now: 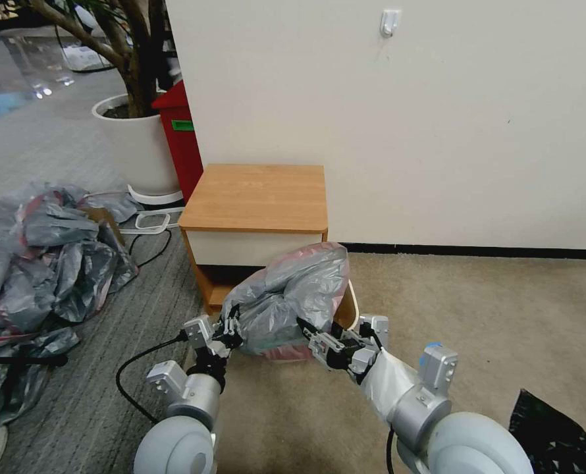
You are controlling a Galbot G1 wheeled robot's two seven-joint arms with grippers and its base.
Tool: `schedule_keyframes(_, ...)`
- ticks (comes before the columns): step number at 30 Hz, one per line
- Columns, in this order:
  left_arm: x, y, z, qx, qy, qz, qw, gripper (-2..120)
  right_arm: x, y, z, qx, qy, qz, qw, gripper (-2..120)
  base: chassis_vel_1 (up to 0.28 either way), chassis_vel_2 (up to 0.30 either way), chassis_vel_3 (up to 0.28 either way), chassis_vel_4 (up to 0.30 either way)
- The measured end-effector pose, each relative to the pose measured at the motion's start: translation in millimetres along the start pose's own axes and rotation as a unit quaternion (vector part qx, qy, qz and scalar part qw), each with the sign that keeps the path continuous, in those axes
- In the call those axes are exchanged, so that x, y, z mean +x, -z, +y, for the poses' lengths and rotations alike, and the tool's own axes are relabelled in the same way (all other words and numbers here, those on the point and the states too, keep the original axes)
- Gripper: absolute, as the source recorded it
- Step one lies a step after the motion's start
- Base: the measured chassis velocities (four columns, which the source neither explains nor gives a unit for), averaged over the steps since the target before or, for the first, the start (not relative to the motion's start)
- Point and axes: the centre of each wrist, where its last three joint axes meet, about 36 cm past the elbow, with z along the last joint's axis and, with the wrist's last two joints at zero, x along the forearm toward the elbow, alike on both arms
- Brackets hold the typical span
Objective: Pick up the garbage bag from the table and place it over the trash can.
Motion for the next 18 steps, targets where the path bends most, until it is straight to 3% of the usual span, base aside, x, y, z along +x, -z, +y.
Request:
schedule_keyframes(5, -1.7, 2.0, -0.8, 0.006, 0.001, 0.002, 1.0, 9, 0.5, -0.1, 0.0, 0.001, -0.001, -0.002, 1.0, 24, 0.0, 0.0, 0.0, 0.0)
schedule_keyframes(7, -4.1, 5.1, -1.6, 0.013, 0.003, 0.003, 0.9999, 9, 2.7, 1.4, -0.5, 0.004, -0.003, -0.003, 1.0, 10, 0.0, 0.0, 0.0, 0.0)
schedule_keyframes(10, -5.7, 7.3, -1.1, 0.016, 0.004, 0.003, 0.9999, 9, 4.4, 2.4, -3.0, 0.006, -0.008, -0.004, 1.0, 0, 0.0, 0.0, 0.0, 0.0)
schedule_keyframes(18, -6.7, 9.9, 2.7, 0.021, 0.008, 0.004, 0.9997, 9, 12.4, 12.0, -10.4, 0.013, -0.029, -0.022, 0.999, 0, 0.0, 0.0, 0.0, 0.0)
